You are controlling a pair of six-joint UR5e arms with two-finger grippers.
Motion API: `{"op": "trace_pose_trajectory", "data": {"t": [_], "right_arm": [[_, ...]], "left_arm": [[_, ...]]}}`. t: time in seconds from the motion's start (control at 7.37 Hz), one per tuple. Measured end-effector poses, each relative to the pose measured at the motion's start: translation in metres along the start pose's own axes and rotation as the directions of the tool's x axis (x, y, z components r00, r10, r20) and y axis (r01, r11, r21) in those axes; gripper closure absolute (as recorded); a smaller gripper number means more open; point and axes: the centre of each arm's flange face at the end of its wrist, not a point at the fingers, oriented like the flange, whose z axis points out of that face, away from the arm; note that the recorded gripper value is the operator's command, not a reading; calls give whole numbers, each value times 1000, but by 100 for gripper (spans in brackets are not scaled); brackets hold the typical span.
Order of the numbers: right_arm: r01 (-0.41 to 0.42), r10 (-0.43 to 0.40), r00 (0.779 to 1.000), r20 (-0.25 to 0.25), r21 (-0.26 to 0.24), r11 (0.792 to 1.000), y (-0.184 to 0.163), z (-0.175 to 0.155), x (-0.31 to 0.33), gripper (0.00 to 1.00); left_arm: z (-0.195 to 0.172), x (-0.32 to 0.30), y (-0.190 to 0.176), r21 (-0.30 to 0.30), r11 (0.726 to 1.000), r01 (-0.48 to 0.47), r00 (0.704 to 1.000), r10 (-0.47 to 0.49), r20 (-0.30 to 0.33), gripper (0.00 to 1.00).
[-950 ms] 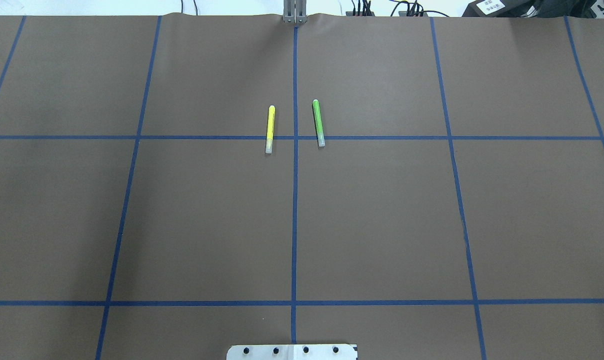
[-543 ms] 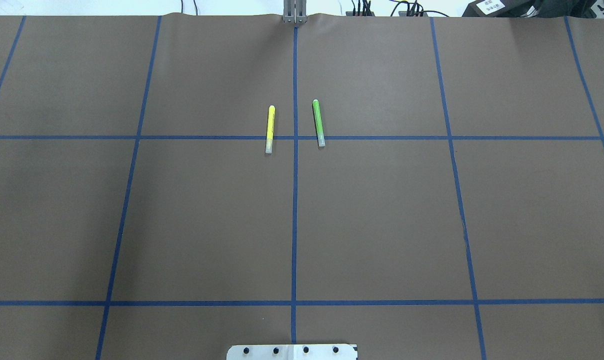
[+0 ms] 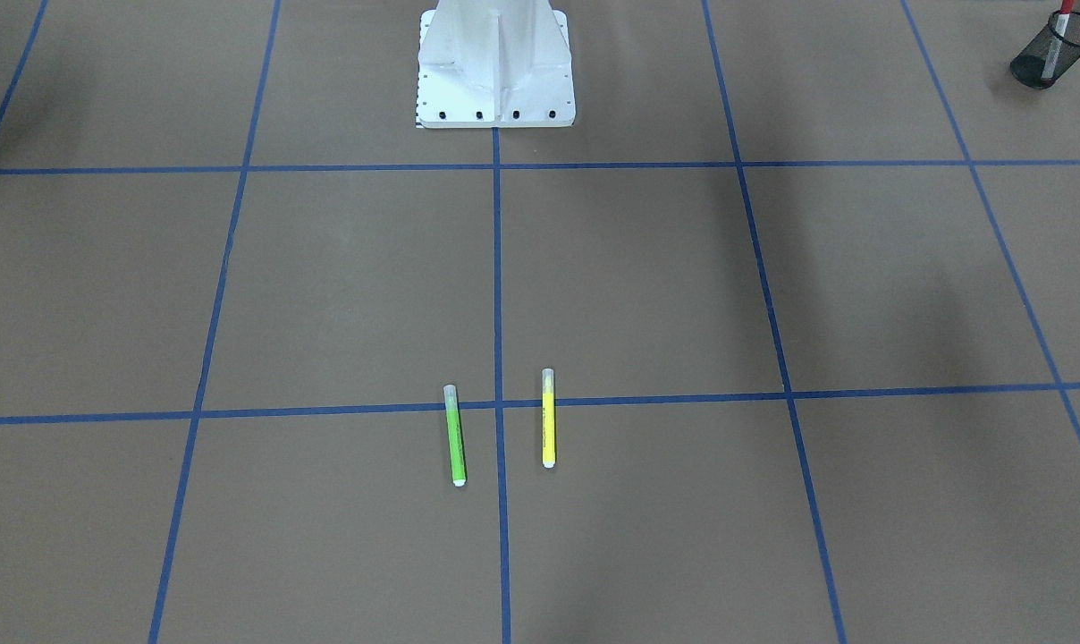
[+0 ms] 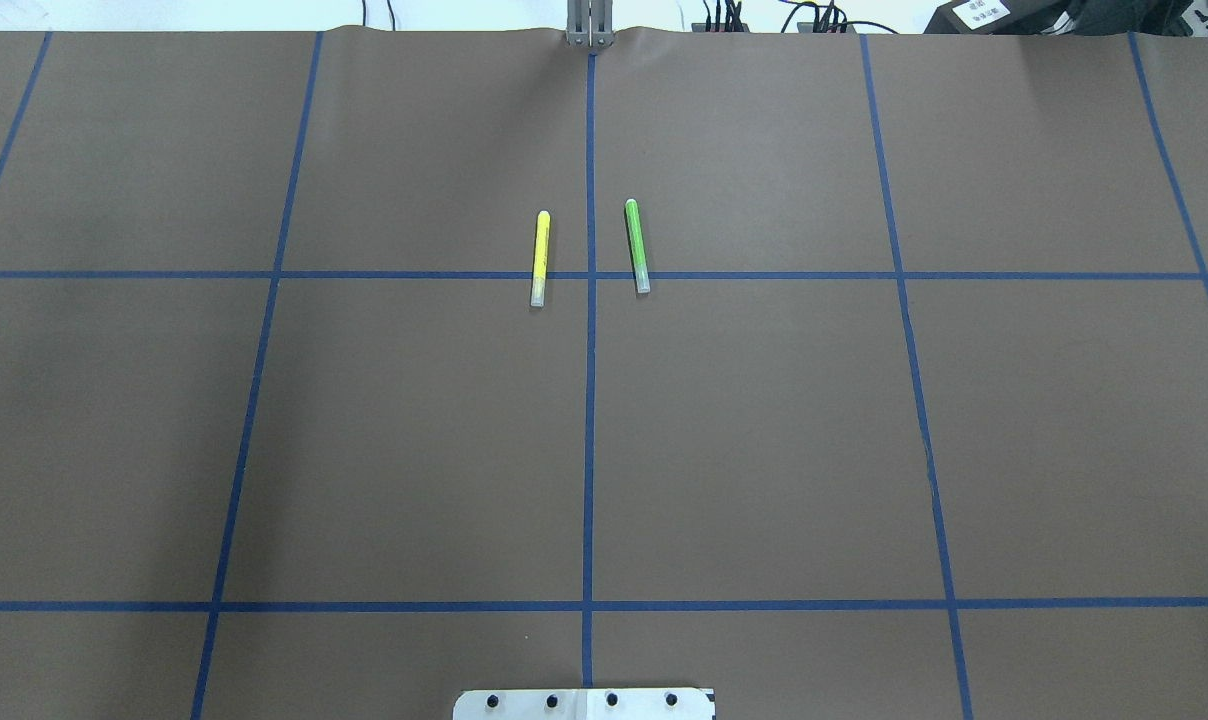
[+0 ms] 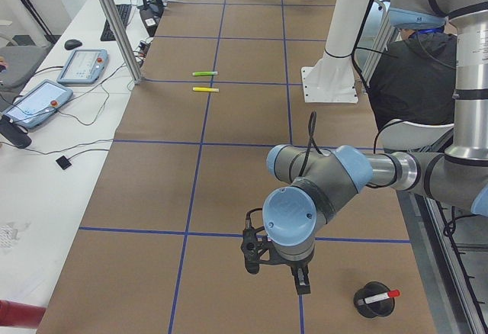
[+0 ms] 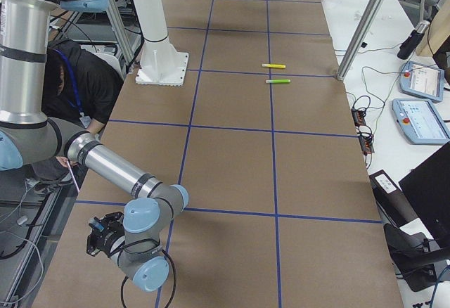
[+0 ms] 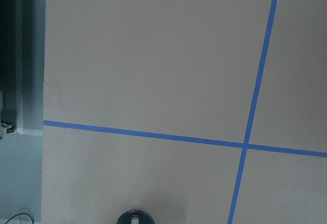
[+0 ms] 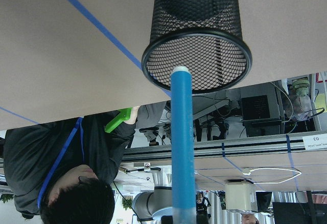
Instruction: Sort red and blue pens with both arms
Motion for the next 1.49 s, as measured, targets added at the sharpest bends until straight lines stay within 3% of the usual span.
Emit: {"op": "trace_pose_trajectory", "data": {"t": [0.27,0.54,0.68,0.81,0.95,1.22,1.49], "right_arm": [[-2,2,1000,8,0,1000,-5,5,7,100],[-9,9,1000,22,-3,1000,-8,8,10,63],[-18,18,999,39,1,1000,-10,10,11,38],[-28,28,998,50,2,1000,-12,12,13,28],[-27,27,999,47,10,1000,-14,11,13,0],[16,-15,1000,-12,78,997,-22,2,15,0],[82,-58,990,-126,196,977,-36,-33,6,0]], "left_arm": [[2,1,3,-1,1000,1,1000,-1,-1,0],[2,1,5,-1,1000,1,1000,-1,-1,0],[3,1,5,-1,1000,1,1000,-1,-1,0],[3,1,6,-1,1000,1,1000,-1,-2,0],[3,2,6,-1,1000,1,1000,-1,-1,0],[3,2,6,0,1000,0,1000,0,0,0],[-1,5,5,10,1000,-9,1000,9,8,0]]}}
